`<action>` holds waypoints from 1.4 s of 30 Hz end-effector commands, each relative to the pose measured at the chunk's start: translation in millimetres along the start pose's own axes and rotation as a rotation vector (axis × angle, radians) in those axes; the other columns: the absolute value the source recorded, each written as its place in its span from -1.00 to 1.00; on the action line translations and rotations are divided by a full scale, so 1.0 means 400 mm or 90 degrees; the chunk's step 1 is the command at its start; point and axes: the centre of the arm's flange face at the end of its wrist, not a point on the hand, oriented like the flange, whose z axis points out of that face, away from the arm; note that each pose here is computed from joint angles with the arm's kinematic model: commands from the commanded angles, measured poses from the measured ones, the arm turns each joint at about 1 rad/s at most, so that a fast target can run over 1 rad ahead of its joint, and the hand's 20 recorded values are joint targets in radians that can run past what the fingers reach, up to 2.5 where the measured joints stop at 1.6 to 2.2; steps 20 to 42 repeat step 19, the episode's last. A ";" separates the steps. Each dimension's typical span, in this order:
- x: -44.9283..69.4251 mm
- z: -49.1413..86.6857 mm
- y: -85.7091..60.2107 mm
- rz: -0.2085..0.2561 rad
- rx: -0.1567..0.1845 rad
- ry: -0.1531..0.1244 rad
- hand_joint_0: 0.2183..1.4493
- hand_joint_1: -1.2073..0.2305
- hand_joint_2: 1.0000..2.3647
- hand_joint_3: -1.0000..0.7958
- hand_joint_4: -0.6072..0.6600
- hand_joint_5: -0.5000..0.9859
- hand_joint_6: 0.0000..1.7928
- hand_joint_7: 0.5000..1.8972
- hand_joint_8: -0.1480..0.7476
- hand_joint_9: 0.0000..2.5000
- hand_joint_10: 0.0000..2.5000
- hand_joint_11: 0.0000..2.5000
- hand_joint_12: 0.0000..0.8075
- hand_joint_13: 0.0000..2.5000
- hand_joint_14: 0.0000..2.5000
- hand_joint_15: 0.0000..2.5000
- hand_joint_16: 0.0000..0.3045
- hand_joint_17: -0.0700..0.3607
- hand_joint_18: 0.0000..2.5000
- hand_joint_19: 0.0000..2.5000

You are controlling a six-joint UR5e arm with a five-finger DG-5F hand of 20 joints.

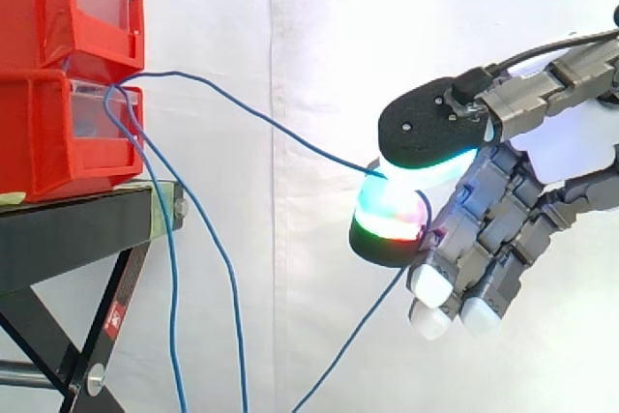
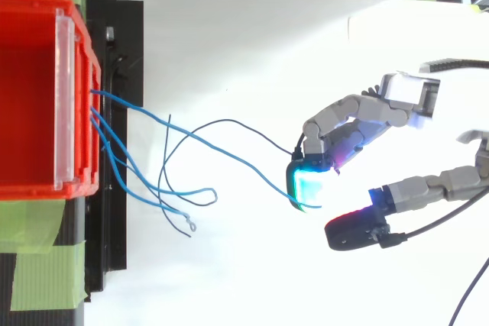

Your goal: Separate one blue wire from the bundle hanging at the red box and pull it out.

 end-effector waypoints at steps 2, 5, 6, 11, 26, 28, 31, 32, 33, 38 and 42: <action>0.001 0.001 -0.002 0.000 0.001 0.000 -0.56 -0.41 -0.25 0.10 -0.38 -0.42 -0.02 -0.05 0.15 -0.34 -0.99 -0.66 0.29 -0.52 -0.99 -0.68 -0.51 0.10 -0.43 -0.79; 0.000 0.000 0.001 0.000 -0.001 0.000 -0.56 -0.41 -0.26 0.10 -0.39 -0.42 -0.02 -0.05 0.15 -0.34 -0.99 -0.66 0.28 -0.52 -0.99 -0.68 -0.51 0.10 -0.43 -0.79; 0.000 -0.001 -0.001 0.000 0.000 0.000 -0.56 -0.41 -0.26 0.10 -0.38 -0.42 -0.02 -0.05 0.15 -0.34 -0.99 -0.67 0.28 -0.52 -0.99 -0.68 -0.51 0.10 -0.43 -0.79; 0.001 0.001 -0.002 0.000 0.001 0.000 -0.56 -0.41 -0.23 0.10 -0.38 -0.42 -0.02 -0.04 0.15 -0.34 -0.99 -0.67 0.29 -0.52 -0.99 -0.68 -0.51 0.10 -0.43 -0.79; 0.000 -0.001 -0.001 0.000 0.000 0.000 -0.57 -0.40 -0.21 0.09 -0.39 -0.42 -0.02 -0.05 0.15 -0.34 -0.99 -0.67 0.28 -0.52 -0.99 -0.68 -0.51 0.10 -0.43 -0.79; 0.000 -0.001 -0.001 0.000 0.000 0.000 -0.57 -0.40 -0.21 0.09 -0.39 -0.42 -0.02 -0.05 0.15 -0.34 -0.99 -0.67 0.28 -0.52 -0.99 -0.68 -0.51 0.10 -0.43 -0.79; 0.000 -0.001 -0.001 0.000 0.000 0.000 -0.57 -0.40 -0.21 0.09 -0.39 -0.42 -0.02 -0.05 0.15 -0.34 -0.99 -0.67 0.28 -0.52 -0.99 -0.68 -0.51 0.10 -0.43 -0.79; 0.000 -0.001 -0.001 0.000 0.000 0.000 -0.57 -0.40 -0.21 0.09 -0.39 -0.42 -0.02 -0.05 0.15 -0.34 -0.99 -0.67 0.28 -0.52 -0.99 -0.68 -0.51 0.10 -0.43 -0.79; 0.000 -0.001 -0.001 0.000 0.000 0.000 -0.57 -0.40 -0.21 0.09 -0.39 -0.42 -0.02 -0.05 0.15 -0.34 -0.99 -0.67 0.28 -0.52 -0.99 -0.68 -0.51 0.10 -0.43 -0.79; 0.000 -0.001 -0.001 0.000 0.000 0.000 -0.57 -0.40 -0.21 0.09 -0.39 -0.42 -0.02 -0.05 0.15 -0.34 -0.99 -0.67 0.28 -0.52 -0.99 -0.68 -0.51 0.10 -0.43 -0.79; 0.000 -0.001 -0.001 0.000 0.000 0.000 -0.57 -0.40 -0.21 0.09 -0.39 -0.42 -0.02 -0.05 0.15 -0.34 -0.99 -0.67 0.28 -0.52 -0.99 -0.68 -0.51 0.10 -0.43 -0.79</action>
